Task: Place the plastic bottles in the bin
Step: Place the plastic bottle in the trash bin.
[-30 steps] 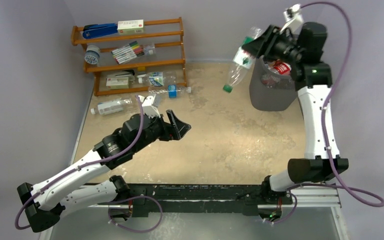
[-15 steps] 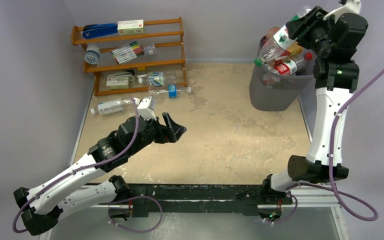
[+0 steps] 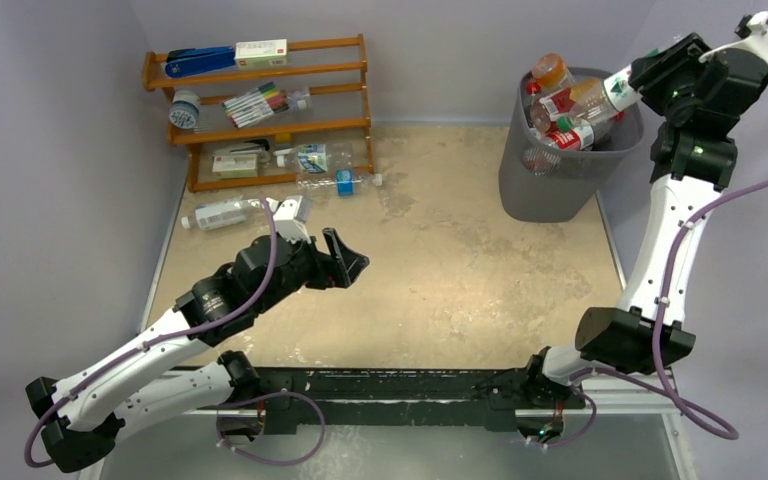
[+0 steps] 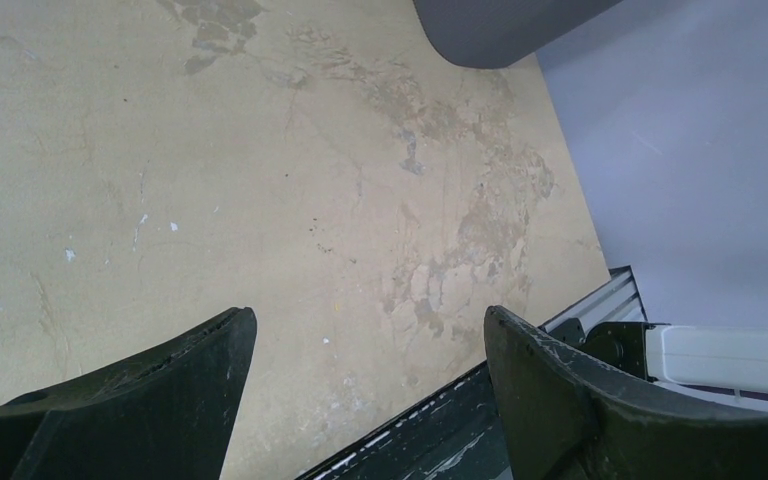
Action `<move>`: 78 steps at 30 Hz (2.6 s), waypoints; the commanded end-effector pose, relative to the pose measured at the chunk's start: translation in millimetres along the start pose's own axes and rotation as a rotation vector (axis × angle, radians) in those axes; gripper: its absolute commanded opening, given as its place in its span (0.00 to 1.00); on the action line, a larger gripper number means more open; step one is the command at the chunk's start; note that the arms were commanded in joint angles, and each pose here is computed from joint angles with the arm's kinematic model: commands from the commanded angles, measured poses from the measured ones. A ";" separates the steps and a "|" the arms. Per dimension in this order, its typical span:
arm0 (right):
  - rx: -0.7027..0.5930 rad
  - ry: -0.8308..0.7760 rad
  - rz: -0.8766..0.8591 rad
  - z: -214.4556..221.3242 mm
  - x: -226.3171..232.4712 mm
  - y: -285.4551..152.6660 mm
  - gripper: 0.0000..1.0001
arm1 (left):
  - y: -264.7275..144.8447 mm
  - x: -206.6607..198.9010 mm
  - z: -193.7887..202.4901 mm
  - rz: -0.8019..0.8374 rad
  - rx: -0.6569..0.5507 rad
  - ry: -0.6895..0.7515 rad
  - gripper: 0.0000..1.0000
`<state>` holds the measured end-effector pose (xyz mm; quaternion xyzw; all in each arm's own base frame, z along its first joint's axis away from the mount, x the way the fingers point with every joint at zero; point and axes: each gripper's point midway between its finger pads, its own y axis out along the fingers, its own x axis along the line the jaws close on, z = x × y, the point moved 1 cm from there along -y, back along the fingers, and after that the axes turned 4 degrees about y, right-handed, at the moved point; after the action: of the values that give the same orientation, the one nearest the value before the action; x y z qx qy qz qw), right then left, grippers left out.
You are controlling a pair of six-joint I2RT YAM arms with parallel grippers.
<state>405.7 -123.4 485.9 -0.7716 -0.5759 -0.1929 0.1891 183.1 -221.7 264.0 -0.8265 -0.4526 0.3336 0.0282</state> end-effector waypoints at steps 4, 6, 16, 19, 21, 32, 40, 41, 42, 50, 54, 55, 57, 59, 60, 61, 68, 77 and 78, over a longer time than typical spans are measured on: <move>-0.047 0.032 -0.003 7.9 -13.7 11.5 0.43 | -1.8 2.2 -5.7 -0.007 -0.027 0.030 0.84; -0.035 0.039 -0.006 15.6 -17.4 17.7 0.43 | -1.7 2.2 -6.2 -0.009 -0.026 0.035 0.84; 0.060 0.075 -0.026 54.9 -30.5 43.1 0.43 | 2.6 2.3 -6.3 -0.017 -0.023 0.043 0.85; 0.096 0.079 -0.028 67.5 -35.0 48.6 0.43 | 4.4 1.3 -6.0 -0.015 -0.021 0.045 0.85; 0.116 0.075 -0.025 77.1 -39.8 52.1 0.45 | 5.8 1.3 -5.1 -0.016 -0.017 0.045 0.85; 0.147 0.018 0.015 70.4 -41.4 43.7 0.85 | 11.4 -1.2 -3.3 -0.014 -0.001 0.047 0.85; 0.068 -0.022 0.101 32.2 -39.6 23.9 0.92 | 15.5 -4.0 -4.0 -0.011 0.002 0.043 0.85; 0.060 -0.025 0.105 28.1 -38.6 22.2 0.94 | 16.0 -3.3 -4.5 -0.019 0.002 0.042 0.85; 0.060 -0.026 0.107 26.8 -38.2 21.9 0.96 | 16.4 -0.7 -4.8 -0.038 0.003 0.044 0.85; 0.053 -0.019 0.049 20.3 -24.9 10.3 0.98 | 12.8 29.1 -7.0 -0.241 0.011 0.025 0.87; 0.041 -0.028 -0.020 12.0 -7.8 -1.0 0.98 | 9.2 44.3 -7.4 -0.336 -0.002 -0.004 0.90; 0.040 -0.041 -0.043 9.9 -3.5 -3.8 0.98 | 8.6 47.5 -6.3 -0.359 0.002 -0.013 0.90; 0.071 -0.053 -0.114 15.0 9.3 -9.3 0.98 | 5.3 60.0 -8.4 -0.445 -0.016 -0.033 0.91; 0.115 -0.058 -0.165 25.4 21.5 -15.0 0.98 | -0.6 73.5 -10.1 -0.538 -0.033 -0.054 0.93; 0.130 -0.068 -0.182 30.8 29.3 -18.0 0.98 | -4.3 80.7 -11.4 -0.587 -0.051 -0.070 0.95; 0.144 -0.076 -0.201 36.4 38.5 -21.3 0.98 | -9.3 88.0 -12.4 -0.637 -0.067 -0.093 0.97; 0.278 -0.137 -0.365 87.1 107.8 -43.8 0.98 | -35.7 129.7 -8.0 -0.858 -0.180 -0.266 0.98; 0.406 -0.197 -0.495 136.2 155.3 -92.4 0.97 | -72.5 172.7 -9.5 -1.078 -0.360 -0.469 0.98; 0.423 -0.199 -0.509 142.6 159.2 -99.1 0.97 | -77.4 178.4 -12.4 -1.101 -0.388 -0.495 0.98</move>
<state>392.1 86.6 436.7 -0.5813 -0.7706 -0.0368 0.2585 202.0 -71.7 197.1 -0.4330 -0.8200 0.3741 0.0166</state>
